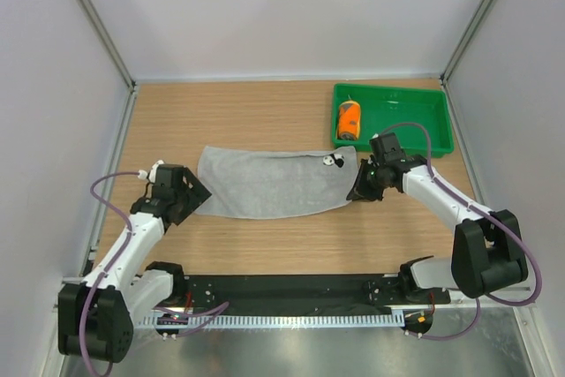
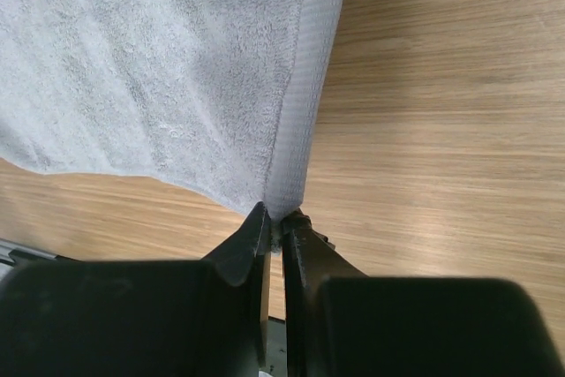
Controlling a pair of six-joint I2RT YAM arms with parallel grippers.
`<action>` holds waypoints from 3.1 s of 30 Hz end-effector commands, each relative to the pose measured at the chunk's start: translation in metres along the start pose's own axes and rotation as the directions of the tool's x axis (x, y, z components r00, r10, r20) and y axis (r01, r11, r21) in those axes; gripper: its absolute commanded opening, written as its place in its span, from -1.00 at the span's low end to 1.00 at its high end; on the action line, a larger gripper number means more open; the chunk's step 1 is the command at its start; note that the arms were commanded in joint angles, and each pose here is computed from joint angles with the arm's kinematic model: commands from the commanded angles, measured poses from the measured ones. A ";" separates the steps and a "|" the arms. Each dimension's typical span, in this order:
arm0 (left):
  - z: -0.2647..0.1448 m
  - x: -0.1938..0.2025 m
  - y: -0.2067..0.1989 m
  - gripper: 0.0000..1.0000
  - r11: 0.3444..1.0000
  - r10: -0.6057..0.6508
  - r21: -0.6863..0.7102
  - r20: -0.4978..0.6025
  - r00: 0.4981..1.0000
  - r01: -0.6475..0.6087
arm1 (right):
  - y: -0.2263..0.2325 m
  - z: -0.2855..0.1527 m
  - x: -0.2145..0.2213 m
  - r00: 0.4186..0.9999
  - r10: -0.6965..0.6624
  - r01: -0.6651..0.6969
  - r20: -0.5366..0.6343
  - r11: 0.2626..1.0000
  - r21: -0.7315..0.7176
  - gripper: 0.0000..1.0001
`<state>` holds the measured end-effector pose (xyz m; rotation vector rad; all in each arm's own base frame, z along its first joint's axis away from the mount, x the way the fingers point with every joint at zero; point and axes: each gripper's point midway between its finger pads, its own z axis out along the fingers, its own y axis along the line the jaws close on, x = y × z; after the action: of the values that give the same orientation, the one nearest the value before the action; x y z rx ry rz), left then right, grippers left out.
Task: Roll the towels
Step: Flatten the towel, then fold the towel
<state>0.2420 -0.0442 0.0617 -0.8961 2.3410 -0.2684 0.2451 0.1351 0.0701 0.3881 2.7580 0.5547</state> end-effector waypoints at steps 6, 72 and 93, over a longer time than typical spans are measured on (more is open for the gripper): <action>0.021 0.012 0.015 0.68 0.992 0.057 -0.110 -0.089 0.994 -0.067 | 0.013 -0.009 -0.002 1.000 -0.012 0.012 0.009 0.999 -0.029 -0.98; -0.077 -0.033 -0.026 -0.99 0.991 0.131 0.024 0.001 0.991 -0.131 | 0.022 -0.029 0.003 0.999 0.025 -0.027 -0.028 0.998 -0.053 -0.98; 0.006 -0.084 -0.059 -1.00 0.983 0.175 -0.048 -0.071 0.982 -0.178 | 0.008 0.017 -0.062 0.991 0.097 -0.097 -0.091 0.995 0.010 -0.98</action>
<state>0.3036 -0.0341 0.1087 -0.7474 2.5326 -0.1413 0.2959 0.1251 0.0635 0.5573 2.8690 0.5633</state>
